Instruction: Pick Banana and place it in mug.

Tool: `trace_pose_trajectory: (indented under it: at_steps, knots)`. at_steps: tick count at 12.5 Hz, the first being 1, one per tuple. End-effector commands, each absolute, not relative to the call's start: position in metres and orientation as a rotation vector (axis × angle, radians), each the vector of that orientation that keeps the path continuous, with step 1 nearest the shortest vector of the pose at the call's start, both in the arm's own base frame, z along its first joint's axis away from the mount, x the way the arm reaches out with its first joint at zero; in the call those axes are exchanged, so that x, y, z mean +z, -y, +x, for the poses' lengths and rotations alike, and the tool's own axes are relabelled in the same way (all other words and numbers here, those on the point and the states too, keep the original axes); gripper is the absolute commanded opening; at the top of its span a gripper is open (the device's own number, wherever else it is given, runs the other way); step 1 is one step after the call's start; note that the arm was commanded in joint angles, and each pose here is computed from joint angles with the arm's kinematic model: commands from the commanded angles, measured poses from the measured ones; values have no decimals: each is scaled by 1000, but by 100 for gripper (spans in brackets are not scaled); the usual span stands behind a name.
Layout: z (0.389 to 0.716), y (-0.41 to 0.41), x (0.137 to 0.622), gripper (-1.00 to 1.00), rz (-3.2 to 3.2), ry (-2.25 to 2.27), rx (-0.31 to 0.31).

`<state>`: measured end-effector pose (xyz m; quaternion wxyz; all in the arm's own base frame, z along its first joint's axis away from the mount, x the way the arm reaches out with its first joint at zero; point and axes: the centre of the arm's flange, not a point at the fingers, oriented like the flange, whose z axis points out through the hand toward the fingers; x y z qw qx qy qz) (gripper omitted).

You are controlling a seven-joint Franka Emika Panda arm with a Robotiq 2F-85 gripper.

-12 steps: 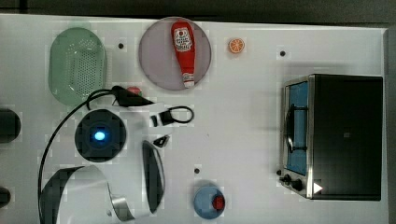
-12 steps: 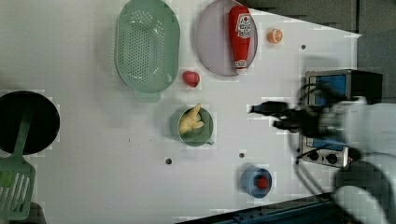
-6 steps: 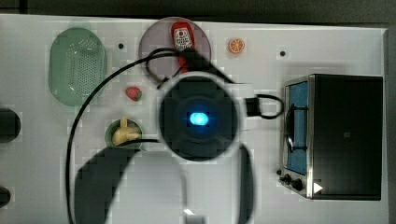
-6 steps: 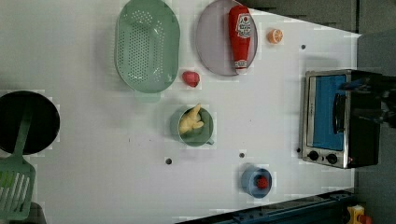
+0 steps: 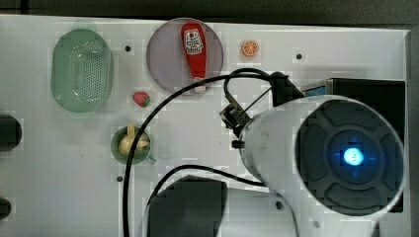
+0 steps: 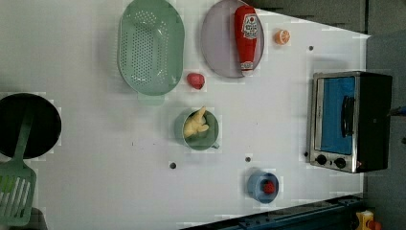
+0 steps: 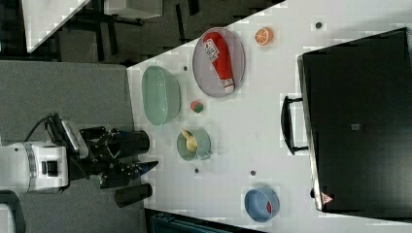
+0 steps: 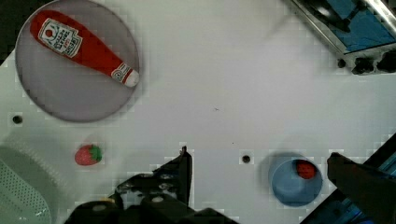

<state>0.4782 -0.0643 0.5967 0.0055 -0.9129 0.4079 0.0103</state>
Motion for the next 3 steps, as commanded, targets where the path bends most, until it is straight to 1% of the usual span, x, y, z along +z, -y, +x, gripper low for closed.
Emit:
trace_pose_trajectory:
  at_steps: [1,3]
  knots:
    - [482,66,587,100,-2852,-1309,58]
    - [484,65,583,100,-2854,-1309,69]
